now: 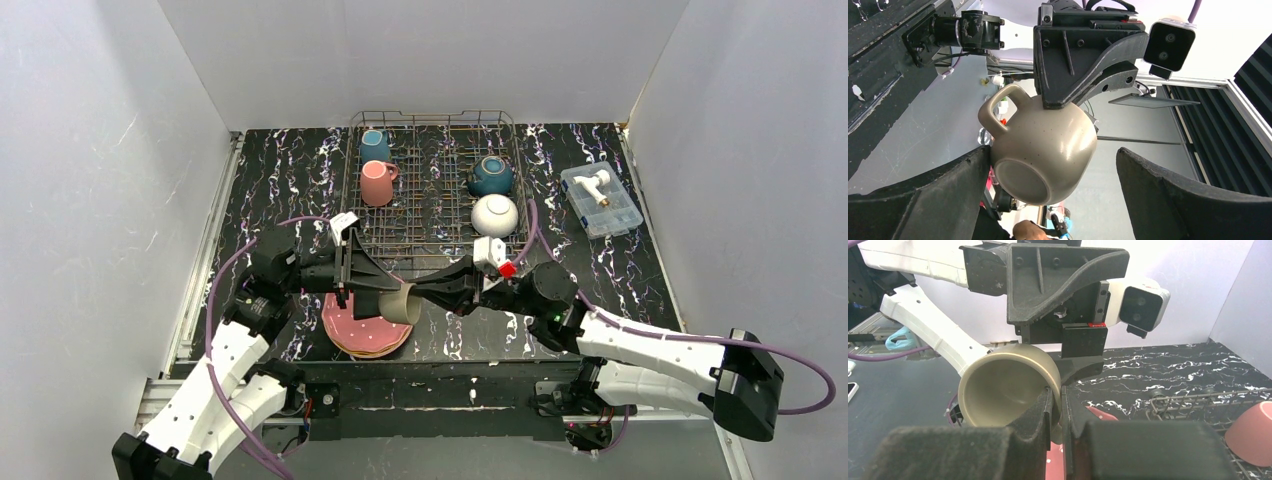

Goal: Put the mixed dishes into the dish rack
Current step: Pick up the cup at the center of the board.

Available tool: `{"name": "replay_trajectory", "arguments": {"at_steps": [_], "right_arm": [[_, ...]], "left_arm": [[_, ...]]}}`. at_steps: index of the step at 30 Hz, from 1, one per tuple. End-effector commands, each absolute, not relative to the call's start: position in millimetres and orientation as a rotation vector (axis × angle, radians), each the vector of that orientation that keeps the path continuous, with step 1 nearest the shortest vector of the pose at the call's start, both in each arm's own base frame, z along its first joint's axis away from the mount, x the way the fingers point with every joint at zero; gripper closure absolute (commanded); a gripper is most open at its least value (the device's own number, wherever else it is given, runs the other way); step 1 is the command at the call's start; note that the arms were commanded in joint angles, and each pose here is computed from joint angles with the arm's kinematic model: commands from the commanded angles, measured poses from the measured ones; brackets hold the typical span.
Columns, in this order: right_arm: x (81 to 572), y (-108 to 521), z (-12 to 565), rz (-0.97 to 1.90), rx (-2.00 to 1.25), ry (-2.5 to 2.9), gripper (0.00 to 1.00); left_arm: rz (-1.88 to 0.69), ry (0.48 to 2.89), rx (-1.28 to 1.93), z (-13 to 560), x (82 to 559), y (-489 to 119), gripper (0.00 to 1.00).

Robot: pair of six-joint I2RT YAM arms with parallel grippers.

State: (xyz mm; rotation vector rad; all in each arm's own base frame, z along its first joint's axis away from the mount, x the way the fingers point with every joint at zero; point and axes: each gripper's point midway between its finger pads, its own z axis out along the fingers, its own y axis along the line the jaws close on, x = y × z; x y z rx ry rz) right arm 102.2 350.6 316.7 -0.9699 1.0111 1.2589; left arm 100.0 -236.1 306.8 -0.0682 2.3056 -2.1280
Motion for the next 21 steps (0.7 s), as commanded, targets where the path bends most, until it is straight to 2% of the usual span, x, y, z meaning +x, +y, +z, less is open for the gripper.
{"name": "replay_trajectory", "arguments": {"at_steps": [1,15,21], "right_arm": [[100,346,355,1.244,-0.892,0.852,0.99],[104,342,351,1.234,-0.817,0.860,0.99],[105,339,348,1.244,-0.781,0.869,0.99]], "left_arm": [[-2.154,2.237,0.058,326,88,-233,0.09],[-2.167,2.154,0.103,343,81,-229,0.22],[-2.171,2.110,0.116,349,80,-229,0.31]]}}
